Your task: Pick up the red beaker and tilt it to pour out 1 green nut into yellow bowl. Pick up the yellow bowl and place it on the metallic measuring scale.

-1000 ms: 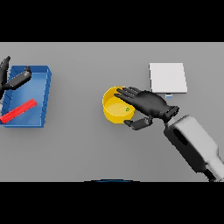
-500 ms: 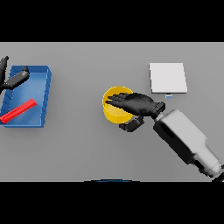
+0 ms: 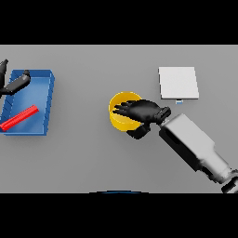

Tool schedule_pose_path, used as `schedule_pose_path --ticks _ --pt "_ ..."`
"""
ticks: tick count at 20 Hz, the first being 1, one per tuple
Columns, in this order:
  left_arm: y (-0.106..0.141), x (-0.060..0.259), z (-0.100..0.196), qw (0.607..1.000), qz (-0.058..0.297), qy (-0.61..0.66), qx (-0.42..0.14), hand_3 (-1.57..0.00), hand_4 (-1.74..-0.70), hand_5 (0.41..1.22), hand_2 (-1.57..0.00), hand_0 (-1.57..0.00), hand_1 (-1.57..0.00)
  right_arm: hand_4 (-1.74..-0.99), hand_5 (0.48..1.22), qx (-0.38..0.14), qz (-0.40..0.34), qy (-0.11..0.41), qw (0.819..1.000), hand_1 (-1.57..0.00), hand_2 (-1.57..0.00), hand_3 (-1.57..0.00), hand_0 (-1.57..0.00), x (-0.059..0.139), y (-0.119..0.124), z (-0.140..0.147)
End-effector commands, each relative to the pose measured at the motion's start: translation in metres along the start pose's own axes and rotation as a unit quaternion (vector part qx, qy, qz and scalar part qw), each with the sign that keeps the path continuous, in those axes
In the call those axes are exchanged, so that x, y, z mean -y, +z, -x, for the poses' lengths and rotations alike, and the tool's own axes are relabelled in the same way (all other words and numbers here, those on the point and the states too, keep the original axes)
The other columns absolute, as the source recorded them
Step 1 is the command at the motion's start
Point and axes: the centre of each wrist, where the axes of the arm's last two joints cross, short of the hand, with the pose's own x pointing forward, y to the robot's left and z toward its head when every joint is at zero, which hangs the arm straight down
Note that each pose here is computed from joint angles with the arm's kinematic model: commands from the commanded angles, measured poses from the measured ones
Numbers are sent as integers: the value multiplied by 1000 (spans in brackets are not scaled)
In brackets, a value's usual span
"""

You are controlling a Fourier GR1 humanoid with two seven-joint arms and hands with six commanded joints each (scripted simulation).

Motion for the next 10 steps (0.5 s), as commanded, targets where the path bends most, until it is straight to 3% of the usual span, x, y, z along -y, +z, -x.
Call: schedule_pose_path --ticks 1,3,6,8,10 --pt "0 -1 -2 1000 1 -1 1 1 -792 725 1 1 1 -1339 784 -5 -7 4 1000 -40 -68 -94 -16 -3 -4 -3" --pt "2 1 4 1000 2 -3 1 1 -793 722 1 1 1 -1387 900 3 -12 16 1000 -236 -233 -249 -258 -2 -3 -3" --pt "3 -1 -1 1000 1 4 5 1 -796 726 1 1 1 -1534 1057 0 -29 12 1000 -846 -814 -594 -891 1 -1 -3" --pt "3 -2 -1 1000 -1 5 -1 1 -799 728 1 1 1 -1604 1116 10 -44 8 999 -1107 -1086 -867 -1136 1 -2 0" --pt "4 -4 0 1000 -5 3 -1 1 -799 727 1 1 1 -1649 1154 7 -45 4 999 -1274 -1261 -1019 -1292 1 1 -1"
